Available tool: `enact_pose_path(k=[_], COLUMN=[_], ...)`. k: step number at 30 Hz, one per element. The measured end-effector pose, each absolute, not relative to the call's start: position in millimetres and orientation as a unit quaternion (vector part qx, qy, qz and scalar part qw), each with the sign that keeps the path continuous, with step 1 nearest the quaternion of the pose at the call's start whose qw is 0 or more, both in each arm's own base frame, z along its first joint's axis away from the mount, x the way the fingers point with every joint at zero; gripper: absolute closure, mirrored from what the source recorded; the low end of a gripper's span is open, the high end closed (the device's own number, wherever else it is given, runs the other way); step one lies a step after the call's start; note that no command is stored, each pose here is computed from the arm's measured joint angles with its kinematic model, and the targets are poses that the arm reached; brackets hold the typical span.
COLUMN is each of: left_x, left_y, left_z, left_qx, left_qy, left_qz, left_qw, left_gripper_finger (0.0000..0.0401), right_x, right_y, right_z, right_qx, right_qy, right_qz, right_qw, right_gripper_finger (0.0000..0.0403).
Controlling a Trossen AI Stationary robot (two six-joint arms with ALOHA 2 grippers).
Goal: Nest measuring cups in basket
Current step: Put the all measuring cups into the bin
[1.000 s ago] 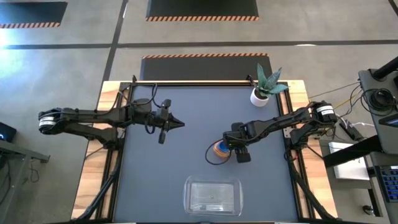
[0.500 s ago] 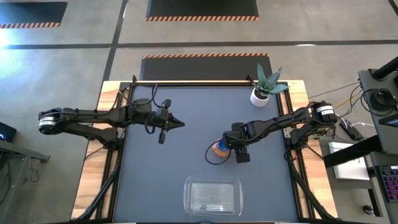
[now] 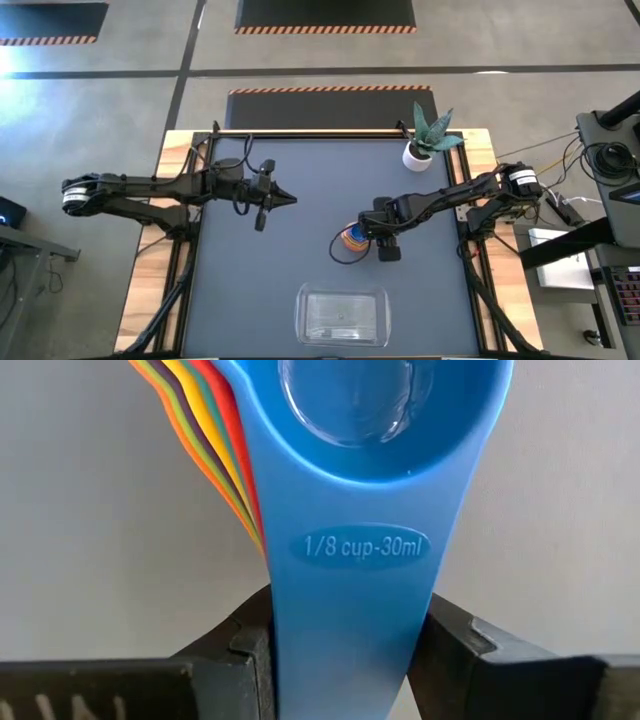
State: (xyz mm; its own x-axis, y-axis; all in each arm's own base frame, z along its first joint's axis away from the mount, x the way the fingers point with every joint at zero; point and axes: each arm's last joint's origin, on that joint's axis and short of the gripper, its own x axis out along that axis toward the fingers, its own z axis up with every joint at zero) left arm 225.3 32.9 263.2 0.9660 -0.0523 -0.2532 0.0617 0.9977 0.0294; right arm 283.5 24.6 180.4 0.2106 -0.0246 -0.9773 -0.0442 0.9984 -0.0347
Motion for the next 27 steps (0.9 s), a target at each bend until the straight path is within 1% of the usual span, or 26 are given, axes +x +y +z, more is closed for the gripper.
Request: enact_pose_path(k=[3,6,10,20,27], left_x=[225.3,225.3,225.3,225.3,225.3], left_y=[32.9,32.9,32.9,32.9,32.9], left_z=[263.1,263.1,263.1,263.1,263.1], left_qx=[0.018,0.018,0.018,0.018,0.018], left_qy=[0.127,0.127,0.127,0.127,0.128], left_qz=[-0.029,-0.029,-0.029,-0.029,-0.029], left_qw=[0.991,0.991,0.991,0.991,0.991], left_gripper_finger=[0.0401,0.0401,0.0401,0.0401,0.0401], right_x=[283.5,283.6,283.7,283.7,287.5], right_y=[24.6,24.6,24.6,26.7,27.3], right_z=[180.4,180.5,180.5,181.4,184.3], right_qx=[-0.022,-0.02,-0.011,0.027,0.037], right_qy=[0.628,0.628,0.627,0.627,0.606], right_qz=[0.002,0.001,-0.006,0.009,0.011], right_qw=[0.778,0.778,0.779,0.779,0.794], right_gripper_finger=[0.0254,0.0243,0.0217,0.0154,0.0108])
